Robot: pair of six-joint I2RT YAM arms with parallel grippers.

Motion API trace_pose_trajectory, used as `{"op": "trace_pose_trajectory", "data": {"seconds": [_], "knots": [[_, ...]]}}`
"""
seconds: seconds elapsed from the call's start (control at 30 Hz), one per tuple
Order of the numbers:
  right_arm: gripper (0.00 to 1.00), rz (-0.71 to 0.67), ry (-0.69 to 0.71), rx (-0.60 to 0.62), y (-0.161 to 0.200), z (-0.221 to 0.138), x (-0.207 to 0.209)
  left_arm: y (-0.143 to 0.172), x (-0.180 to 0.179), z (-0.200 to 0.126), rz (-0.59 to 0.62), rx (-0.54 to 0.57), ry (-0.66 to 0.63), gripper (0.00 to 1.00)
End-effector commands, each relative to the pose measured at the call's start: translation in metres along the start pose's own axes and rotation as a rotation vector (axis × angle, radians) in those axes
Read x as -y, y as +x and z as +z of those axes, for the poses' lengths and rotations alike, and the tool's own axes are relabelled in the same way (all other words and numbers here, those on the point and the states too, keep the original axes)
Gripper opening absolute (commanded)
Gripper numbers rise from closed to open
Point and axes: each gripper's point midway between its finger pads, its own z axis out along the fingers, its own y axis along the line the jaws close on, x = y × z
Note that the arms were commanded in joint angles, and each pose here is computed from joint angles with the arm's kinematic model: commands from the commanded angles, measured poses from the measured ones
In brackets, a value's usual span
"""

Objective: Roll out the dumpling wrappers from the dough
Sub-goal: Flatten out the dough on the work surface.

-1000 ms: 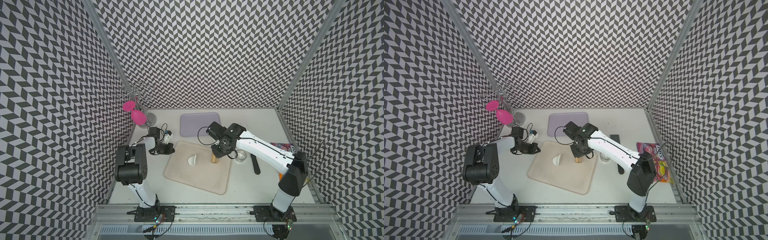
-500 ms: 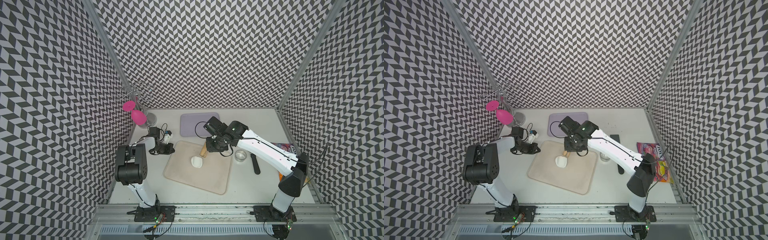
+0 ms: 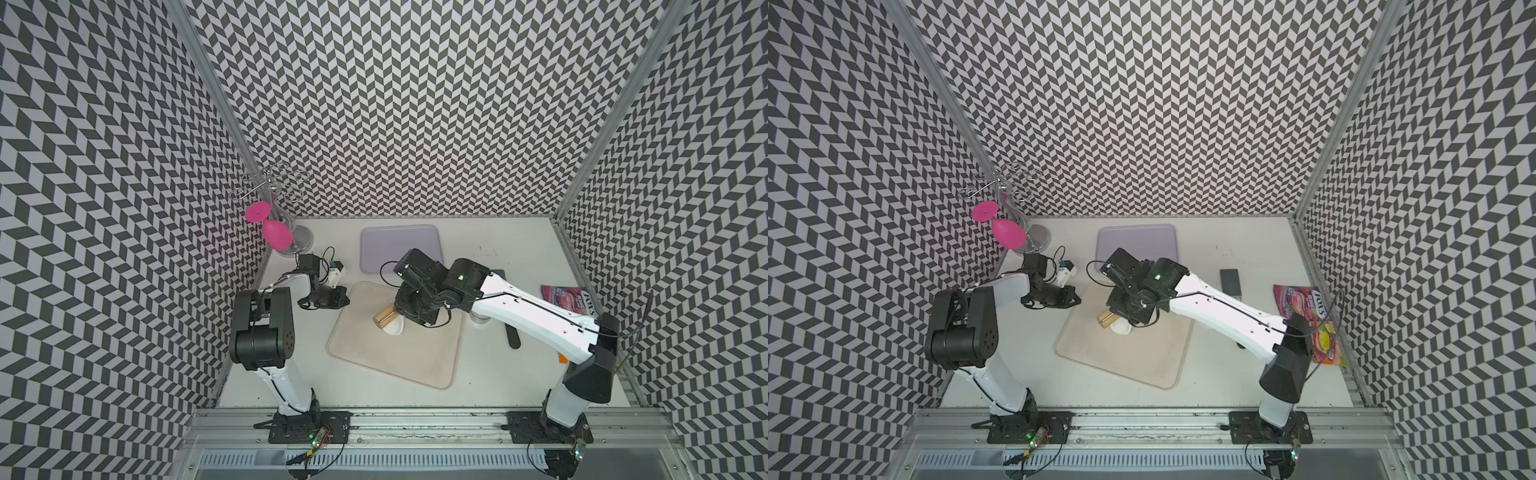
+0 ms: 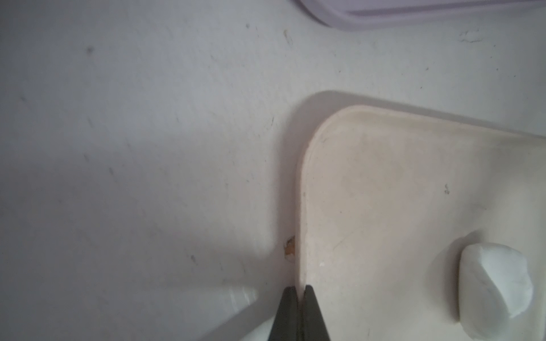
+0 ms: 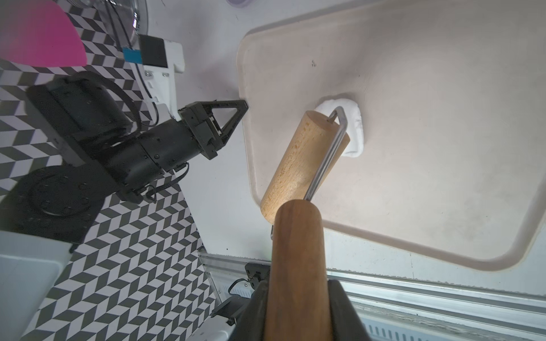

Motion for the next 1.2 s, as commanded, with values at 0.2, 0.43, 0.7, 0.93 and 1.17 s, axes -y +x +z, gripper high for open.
{"op": "trace_pose_trajectory", "data": {"seconds": [0.2, 0.43, 0.7, 0.93, 1.17], "knots": [[0.00, 0.108, 0.017, -0.040, 0.008, 0.023, -0.013, 0.020, -0.001, 0.004, -0.032, -0.060, -0.008, 0.00], [0.00, 0.133, 0.143, -0.040, 0.001, 0.045, 0.008, 0.019, -0.001, 0.004, -0.030, -0.058, -0.005, 0.00], [0.00, 0.155, 0.179, -0.036, -0.018, 0.059, 0.019, 0.020, -0.001, 0.004, -0.031, -0.060, -0.003, 0.00], [0.00, 0.156, 0.240, -0.080, -0.019, 0.085, 0.033, 0.020, -0.001, 0.004, -0.031, -0.061, -0.004, 0.00], [0.00, 0.172, 0.307, -0.090, -0.025, 0.100, 0.053, 0.021, -0.002, 0.005, -0.031, -0.062, -0.004, 0.00]]}}
